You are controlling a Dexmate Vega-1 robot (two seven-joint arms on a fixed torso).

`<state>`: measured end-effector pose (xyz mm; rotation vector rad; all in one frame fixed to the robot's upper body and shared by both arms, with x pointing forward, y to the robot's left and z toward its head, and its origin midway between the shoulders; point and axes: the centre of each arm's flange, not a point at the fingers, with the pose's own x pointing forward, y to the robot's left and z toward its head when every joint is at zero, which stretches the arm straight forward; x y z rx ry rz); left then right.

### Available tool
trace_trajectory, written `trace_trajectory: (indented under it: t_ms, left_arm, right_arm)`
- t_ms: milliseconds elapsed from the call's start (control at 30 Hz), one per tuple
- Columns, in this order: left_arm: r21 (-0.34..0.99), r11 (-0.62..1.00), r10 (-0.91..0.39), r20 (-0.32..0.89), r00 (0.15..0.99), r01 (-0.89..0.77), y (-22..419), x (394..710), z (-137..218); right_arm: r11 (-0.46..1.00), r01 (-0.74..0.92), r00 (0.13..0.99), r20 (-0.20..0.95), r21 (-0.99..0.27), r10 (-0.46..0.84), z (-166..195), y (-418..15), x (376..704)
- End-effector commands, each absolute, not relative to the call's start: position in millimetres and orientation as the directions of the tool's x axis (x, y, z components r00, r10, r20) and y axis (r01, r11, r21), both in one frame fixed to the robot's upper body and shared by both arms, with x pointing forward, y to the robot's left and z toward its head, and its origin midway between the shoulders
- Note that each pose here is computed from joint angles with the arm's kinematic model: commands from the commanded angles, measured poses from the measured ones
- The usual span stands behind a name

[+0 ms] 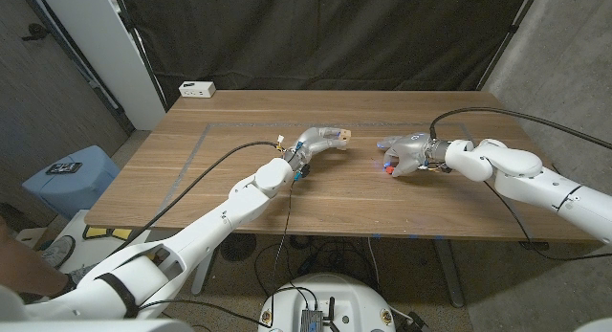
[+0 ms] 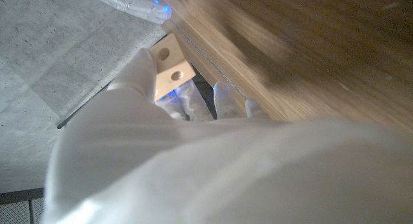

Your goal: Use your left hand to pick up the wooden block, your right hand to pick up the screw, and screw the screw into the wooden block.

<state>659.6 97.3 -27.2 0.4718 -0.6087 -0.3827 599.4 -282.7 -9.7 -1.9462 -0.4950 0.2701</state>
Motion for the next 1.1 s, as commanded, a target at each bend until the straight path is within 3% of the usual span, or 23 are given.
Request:
trace_trajectory:
  t_ms: [33,1100]
  left_arm:
    - [0.526,0.827,-0.468,0.445,0.763,0.201,96.7,661.0,-27.7]
    - [0.529,0.823,-0.476,0.442,0.761,0.207,91.7,659.3,-29.4]
  right_arm:
    - [-0.353,0.229,0.883,0.041,-0.907,0.468,-9.3,-280.2,599.7]
    - [-0.357,0.250,0.874,0.051,-0.900,0.483,-8.3,-282.0,600.6]
